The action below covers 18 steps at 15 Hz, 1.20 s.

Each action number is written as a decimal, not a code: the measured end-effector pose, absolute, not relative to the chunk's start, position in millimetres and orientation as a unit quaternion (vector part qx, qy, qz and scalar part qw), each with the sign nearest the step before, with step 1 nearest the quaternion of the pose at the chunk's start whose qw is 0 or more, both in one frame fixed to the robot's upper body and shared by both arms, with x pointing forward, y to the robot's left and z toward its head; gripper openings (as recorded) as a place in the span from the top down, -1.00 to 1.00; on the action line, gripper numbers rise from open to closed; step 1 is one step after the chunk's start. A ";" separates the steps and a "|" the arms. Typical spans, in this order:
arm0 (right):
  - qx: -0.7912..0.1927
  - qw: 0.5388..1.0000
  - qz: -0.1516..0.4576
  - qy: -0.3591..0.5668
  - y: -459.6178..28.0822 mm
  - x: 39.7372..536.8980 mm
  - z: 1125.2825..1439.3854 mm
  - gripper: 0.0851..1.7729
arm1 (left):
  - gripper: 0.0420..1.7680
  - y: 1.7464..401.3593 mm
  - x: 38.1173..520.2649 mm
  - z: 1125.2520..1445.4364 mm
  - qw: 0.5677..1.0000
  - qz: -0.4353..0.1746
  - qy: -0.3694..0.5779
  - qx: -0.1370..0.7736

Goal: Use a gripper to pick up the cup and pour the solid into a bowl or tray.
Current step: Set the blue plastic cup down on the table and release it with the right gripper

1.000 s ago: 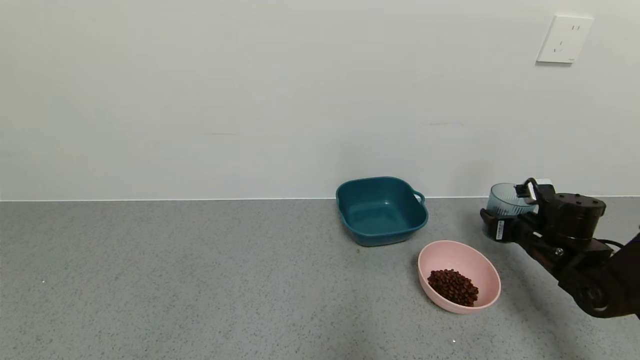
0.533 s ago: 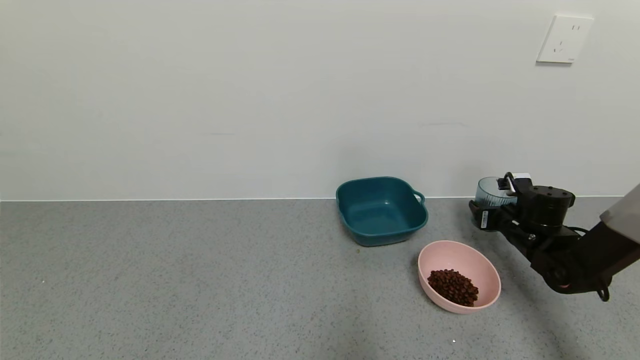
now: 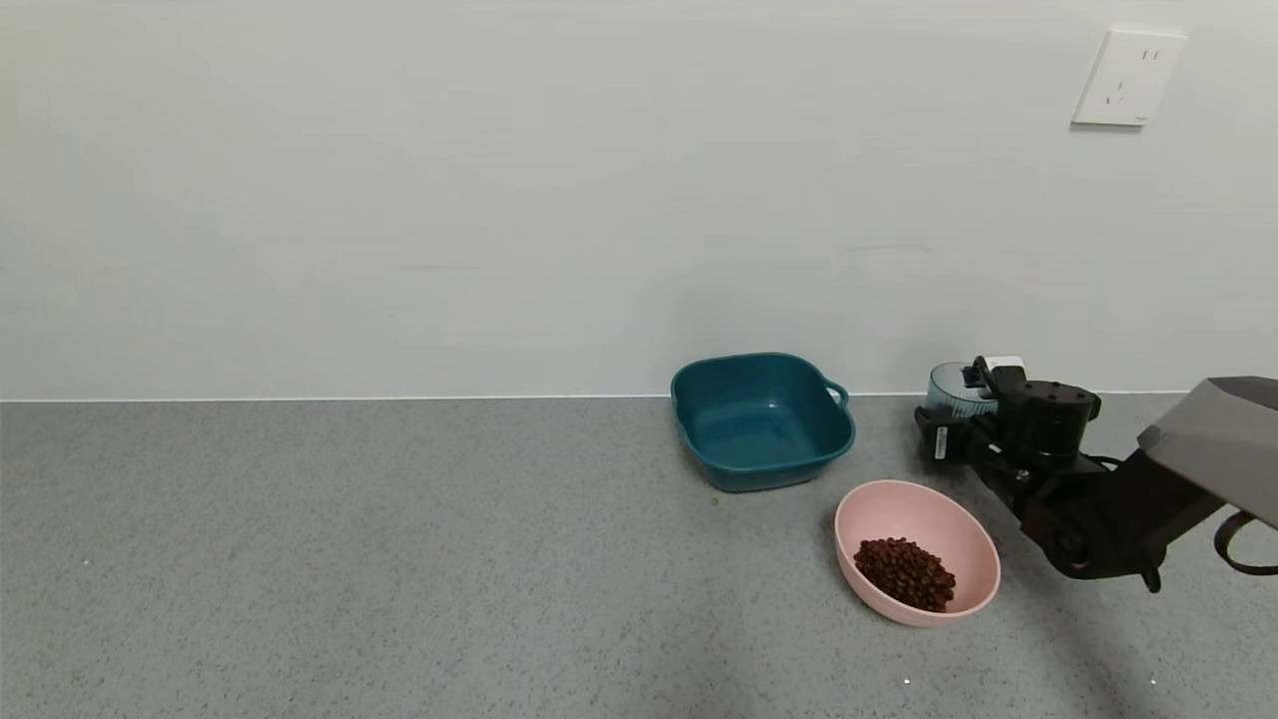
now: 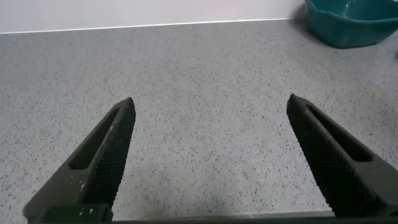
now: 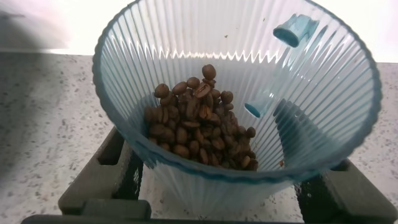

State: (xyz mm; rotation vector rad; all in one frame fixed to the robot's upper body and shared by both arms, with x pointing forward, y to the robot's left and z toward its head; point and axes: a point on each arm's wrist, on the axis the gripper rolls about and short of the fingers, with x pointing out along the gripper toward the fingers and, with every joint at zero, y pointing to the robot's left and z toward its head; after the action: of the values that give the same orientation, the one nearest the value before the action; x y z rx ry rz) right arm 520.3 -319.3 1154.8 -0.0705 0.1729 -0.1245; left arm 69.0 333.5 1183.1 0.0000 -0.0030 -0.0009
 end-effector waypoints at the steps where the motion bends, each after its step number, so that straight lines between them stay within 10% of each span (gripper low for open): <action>1: -0.036 0.994 -0.063 0.088 -318.8 522.5 1152.0 -0.51 | -0.98 333.5 69.0 1183.1 1.000 0.000 -0.002 0.000; 18: -0.036 0.992 -0.062 0.105 -315.1 522.1 1151.3 -0.85 | -0.98 333.5 69.0 1183.2 1.000 0.000 -0.002 0.000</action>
State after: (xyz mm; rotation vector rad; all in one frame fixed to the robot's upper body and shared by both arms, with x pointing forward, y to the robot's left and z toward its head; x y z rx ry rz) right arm 522.1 -315.1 1151.3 -0.0718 0.2100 -0.1245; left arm 69.0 333.5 1183.2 0.0000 -0.0036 -0.0009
